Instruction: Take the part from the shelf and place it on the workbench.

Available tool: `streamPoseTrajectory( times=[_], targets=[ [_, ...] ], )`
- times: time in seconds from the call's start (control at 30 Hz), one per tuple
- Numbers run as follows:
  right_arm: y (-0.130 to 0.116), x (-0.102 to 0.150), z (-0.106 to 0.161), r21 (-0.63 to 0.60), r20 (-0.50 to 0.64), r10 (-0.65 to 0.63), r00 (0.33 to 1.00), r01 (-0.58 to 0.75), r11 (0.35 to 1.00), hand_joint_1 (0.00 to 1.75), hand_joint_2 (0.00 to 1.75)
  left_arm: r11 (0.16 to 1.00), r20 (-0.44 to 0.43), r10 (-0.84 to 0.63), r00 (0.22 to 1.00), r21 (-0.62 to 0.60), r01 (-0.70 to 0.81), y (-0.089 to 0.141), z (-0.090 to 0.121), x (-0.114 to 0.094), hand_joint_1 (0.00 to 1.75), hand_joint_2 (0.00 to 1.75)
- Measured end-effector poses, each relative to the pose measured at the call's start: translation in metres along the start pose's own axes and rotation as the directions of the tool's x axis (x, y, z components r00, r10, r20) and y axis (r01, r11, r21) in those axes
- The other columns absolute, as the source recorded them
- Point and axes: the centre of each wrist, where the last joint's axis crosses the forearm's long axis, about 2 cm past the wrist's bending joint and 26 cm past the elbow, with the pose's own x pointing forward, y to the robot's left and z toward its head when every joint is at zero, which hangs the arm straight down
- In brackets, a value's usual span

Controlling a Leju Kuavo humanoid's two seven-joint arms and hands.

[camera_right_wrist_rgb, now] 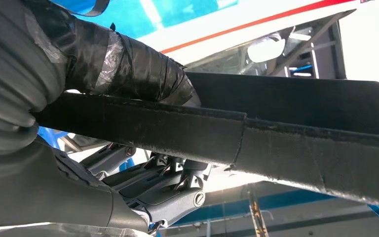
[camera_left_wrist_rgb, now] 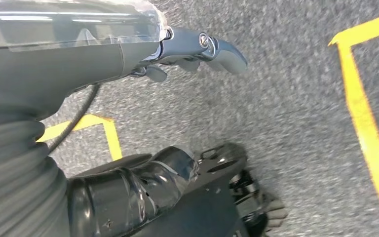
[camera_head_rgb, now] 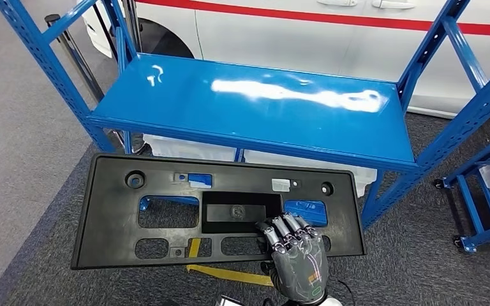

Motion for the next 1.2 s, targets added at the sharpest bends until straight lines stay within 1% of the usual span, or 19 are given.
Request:
streamPoseTrajectory(
  times=[0.67, 0.93, 1.07, 1.2],
  targets=[
    [0.0002, -0.0005, -0.0008, -0.005, -0.002, -0.007, 1.0, 0.007, 1.0, 1.75, 1.75, 1.0, -0.001, -0.007, 1.0, -0.004, 0.007, -0.0007, 0.0008, -0.0017, 0.0, 1.75],
    [0.0007, -0.0013, 0.0004, -0.006, -0.011, -0.046, 0.999, 0.046, 0.999, 1.75, 1.75, 1.0, 0.001, -0.007, 1.0, -0.005, 0.007, -0.0016, 0.0011, -0.0017, 0.0, 1.75],
    [0.0031, -0.0025, 0.0044, 0.003, -0.03, -0.09, 0.995, 0.09, 0.996, 1.75, 1.75, 1.0, 0.001, -0.006, 1.0, -0.004, 0.006, -0.0019, 0.0016, -0.0029, 0.0, 1.75],
    [0.005, -0.0037, 0.0066, 0.012, -0.044, -0.104, 0.994, 0.105, 0.994, 1.75, 1.75, 1.0, 0.002, -0.006, 1.0, -0.003, 0.006, -0.0027, 0.0023, -0.0042, 0.0, 1.75]
  ],
)
